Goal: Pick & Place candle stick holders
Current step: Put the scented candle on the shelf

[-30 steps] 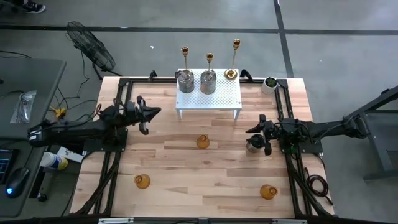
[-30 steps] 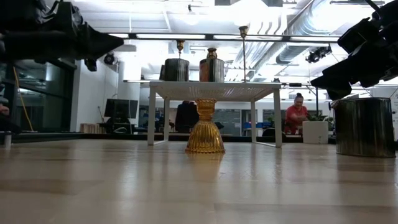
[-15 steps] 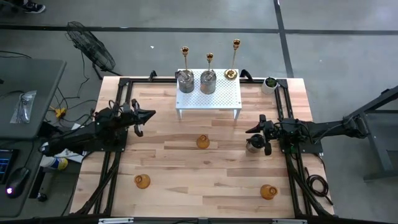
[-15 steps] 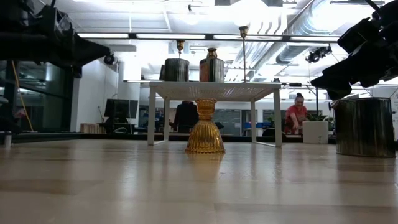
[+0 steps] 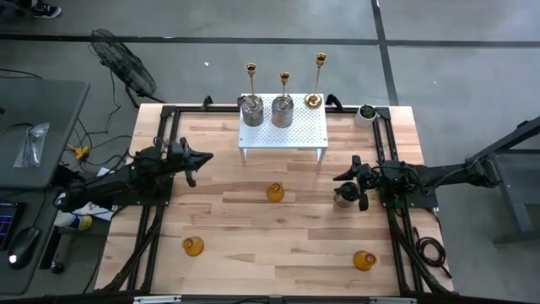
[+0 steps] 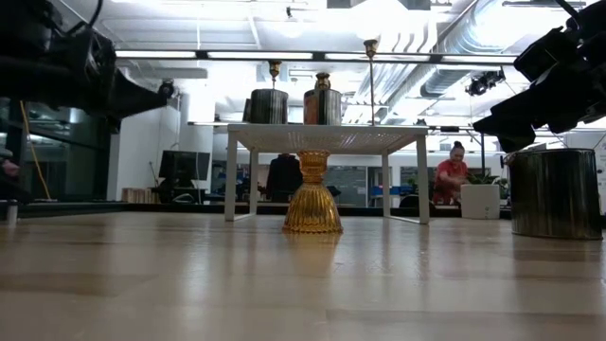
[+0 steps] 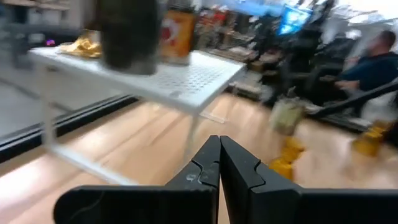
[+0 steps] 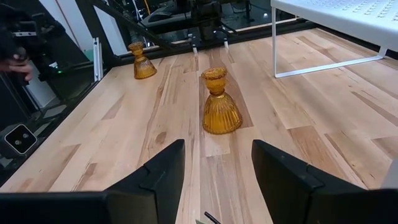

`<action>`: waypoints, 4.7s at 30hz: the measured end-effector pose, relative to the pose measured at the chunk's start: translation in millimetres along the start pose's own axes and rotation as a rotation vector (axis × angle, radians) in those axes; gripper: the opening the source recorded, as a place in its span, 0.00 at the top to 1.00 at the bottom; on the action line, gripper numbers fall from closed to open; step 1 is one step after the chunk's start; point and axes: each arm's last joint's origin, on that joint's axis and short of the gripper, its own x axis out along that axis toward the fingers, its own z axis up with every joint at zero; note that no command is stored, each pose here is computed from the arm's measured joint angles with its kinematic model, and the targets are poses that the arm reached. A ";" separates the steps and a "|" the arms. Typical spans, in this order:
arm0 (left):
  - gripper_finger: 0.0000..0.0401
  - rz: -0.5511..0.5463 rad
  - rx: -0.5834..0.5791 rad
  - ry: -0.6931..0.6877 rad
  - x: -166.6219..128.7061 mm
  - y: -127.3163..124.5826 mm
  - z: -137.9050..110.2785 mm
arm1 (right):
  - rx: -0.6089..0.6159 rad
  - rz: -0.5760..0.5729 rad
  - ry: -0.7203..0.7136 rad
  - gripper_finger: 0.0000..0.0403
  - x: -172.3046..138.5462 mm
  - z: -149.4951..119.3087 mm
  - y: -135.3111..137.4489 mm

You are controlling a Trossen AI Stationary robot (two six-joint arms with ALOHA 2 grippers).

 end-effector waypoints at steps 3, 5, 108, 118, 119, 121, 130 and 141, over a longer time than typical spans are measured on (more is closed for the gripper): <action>1.00 0.060 0.039 0.006 -1.3 0.9 4.1 | 0.000 0.001 0.001 0.56 0.0 0.0 0.0; 1.00 0.088 0.069 0.008 -2.3 1.2 6.8 | 0.000 0.001 0.001 0.56 0.0 0.0 0.0; 1.00 0.089 0.000 -0.003 -3.0 0.5 10.4 | 0.758 -0.530 0.596 0.17 -51.4 130.9 22.9; 1.00 0.089 0.000 -0.003 -3.0 0.5 10.4 | 0.885 -0.572 0.797 0.04 -16.2 121.8 28.0; 1.00 0.089 0.000 -0.003 -3.0 0.5 10.4 | 0.888 -0.577 0.807 0.04 -13.0 121.0 28.5; 1.00 0.089 0.000 -0.003 -3.0 0.5 10.4 | 0.886 -0.587 0.829 0.04 -5.4 119.0 29.5; 1.00 0.089 0.000 -0.003 -3.0 0.5 10.4 | 0.852 -0.659 0.922 0.01 18.4 108.5 28.5; 1.00 0.089 0.000 -0.003 -3.0 0.5 10.4 | 0.836 -0.713 0.989 0.01 39.3 97.4 28.2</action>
